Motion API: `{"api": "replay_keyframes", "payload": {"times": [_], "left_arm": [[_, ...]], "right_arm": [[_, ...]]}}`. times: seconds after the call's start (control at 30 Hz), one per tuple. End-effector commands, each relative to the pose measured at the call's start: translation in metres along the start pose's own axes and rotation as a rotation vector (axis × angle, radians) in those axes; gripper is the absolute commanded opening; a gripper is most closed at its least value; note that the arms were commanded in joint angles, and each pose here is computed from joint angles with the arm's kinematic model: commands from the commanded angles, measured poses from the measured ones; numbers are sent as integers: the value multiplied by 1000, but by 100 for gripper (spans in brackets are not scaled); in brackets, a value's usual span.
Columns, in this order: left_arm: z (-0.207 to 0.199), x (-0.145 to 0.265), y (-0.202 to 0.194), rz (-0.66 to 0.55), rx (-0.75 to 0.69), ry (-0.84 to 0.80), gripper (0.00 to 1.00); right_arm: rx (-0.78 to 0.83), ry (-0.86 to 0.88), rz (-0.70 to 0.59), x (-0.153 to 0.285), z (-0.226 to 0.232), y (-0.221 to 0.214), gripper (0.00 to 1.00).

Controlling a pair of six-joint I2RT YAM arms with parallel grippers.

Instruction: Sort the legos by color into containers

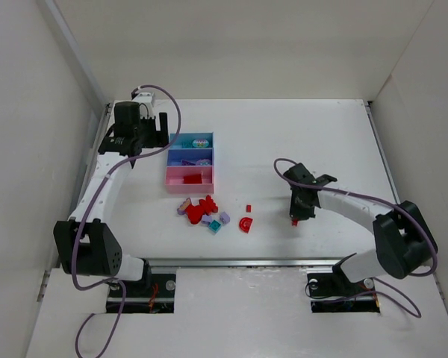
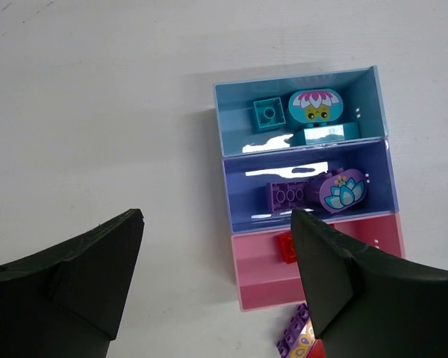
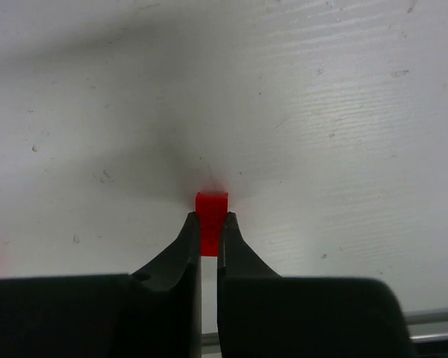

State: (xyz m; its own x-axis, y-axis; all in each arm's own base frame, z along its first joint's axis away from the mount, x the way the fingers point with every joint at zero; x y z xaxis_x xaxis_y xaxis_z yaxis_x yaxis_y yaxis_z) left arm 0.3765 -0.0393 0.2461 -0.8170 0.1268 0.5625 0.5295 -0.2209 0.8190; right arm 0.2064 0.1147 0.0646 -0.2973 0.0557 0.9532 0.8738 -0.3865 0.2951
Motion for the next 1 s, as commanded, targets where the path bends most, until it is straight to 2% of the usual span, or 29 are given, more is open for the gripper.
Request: {"api": "replay_keyframes", "payload": {"times": [0.0,0.17,0.27,0.4,0.43,0.57,0.67,0.77,0.97], "left_arm": [[3,11,5,-36,14,29,77],[2,15,4,-43,24,30,77],[1,13,-3,-24,25,27,77],[1,12,-7,-13,26,35,77],[1,12,-7,-13,35,35,77],[5,14,-4,-27,35,66,77],[9,16,-7,-21,26,92,77],[11,17,-13,-8,17,112,77],[19,16,-17,-3,27,137,77]], "right_arm": [[-3,36,-73,8,2,12,0],[28,72,-164,28,14,33,0],[105,154,-235,57,41,46,0],[241,372,-382,106,113,73,0],[238,472,-450,132,142,90,0],[356,627,-484,143,225,119,0],[478,693,-470,145,281,112,0],[584,759,-434,141,314,88,0],[646,892,-373,128,361,58,0]]}}
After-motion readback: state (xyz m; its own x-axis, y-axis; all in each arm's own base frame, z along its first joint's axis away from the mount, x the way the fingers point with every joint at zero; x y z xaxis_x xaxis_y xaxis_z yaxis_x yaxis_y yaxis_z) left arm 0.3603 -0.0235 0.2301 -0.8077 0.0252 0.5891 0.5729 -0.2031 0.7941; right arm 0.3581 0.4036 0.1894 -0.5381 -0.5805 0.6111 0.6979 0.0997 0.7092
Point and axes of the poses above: each gripper's point midway between its finger pads, its own x axis back along the fingers, its own z axis along the line the jaws close on, y = z × x, the point moved 4 cm from there along x, back along the fingers, and after that the axes turned 12 degrees about -x, right-handed, at the moved point
